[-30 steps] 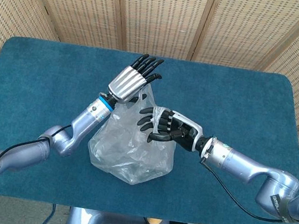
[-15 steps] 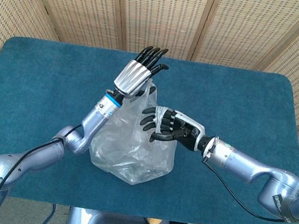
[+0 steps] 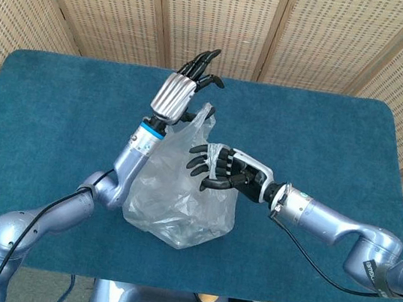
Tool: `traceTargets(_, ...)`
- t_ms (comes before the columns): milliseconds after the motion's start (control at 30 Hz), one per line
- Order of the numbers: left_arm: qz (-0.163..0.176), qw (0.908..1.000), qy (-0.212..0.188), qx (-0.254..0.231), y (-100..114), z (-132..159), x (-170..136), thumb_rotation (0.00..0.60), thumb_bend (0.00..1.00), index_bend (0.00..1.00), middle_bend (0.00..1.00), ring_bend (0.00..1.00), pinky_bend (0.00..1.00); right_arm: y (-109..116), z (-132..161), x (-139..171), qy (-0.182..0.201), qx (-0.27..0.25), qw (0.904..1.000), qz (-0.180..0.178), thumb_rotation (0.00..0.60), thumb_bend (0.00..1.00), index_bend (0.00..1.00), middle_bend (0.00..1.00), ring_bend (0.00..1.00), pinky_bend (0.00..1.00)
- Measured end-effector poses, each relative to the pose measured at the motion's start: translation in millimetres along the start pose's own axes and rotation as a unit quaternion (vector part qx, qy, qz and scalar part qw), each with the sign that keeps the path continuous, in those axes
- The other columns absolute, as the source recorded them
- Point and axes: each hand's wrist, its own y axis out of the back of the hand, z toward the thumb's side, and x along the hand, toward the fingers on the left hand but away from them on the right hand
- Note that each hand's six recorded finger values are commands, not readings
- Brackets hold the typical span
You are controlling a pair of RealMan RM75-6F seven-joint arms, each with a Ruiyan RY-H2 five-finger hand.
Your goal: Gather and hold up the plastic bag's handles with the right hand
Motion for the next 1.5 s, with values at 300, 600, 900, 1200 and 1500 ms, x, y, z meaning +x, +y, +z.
traceTargets(300, 0.021, 0.9996, -0.016, -0.013, 26.5, -18.0, -15.5, 0.600, 0.32, 0.41, 0.07, 0.09, 0.23, -5.2, -3.0, -6.0, -0.003, 0.003, 1.0000, 0.005, 0.600, 0.00, 0.27, 0.38, 0.35, 0.46)
traceTargets(600, 0.045, 0.9971, -0.056, -0.027, 63.0, -28.2, -40.1, 0.600, 0.29, 0.38, 0.07, 0.09, 0.24, -14.3, -6.5, -12.8, -0.008, 0.005, 0.9999, 0.012, 0.600, 0.00, 0.27, 0.38, 0.35, 0.46)
traceTargets(900, 0.047, 0.9946, -0.068, -0.063, 76.1, -31.5, -53.9, 0.600, 0.20, 0.13, 0.00, 0.06, 0.21, -16.0, -7.4, -13.0, -0.009, 0.004, 0.9999, 0.011, 0.600, 0.00, 0.27, 0.38, 0.35, 0.46)
traceTargets(1200, 0.014, 0.9948, -0.084, -0.057, 41.3, 13.8, -17.3, 0.600, 0.29, 0.22, 0.00, 0.07, 0.22, -19.1, -5.1, -10.1, -0.009, 0.011, 0.9998, 0.010, 0.600, 0.00, 0.27, 0.38, 0.35, 0.46)
traceTargets(1500, 0.045, 0.9931, -0.089, -0.061, 52.8, 27.6, -12.0, 0.600, 0.30, 0.22, 0.00, 0.07, 0.23, -20.3, -3.4, -7.9, -0.008, 0.014, 0.9998, 0.006, 0.600, 0.00, 0.27, 0.38, 0.35, 0.46)
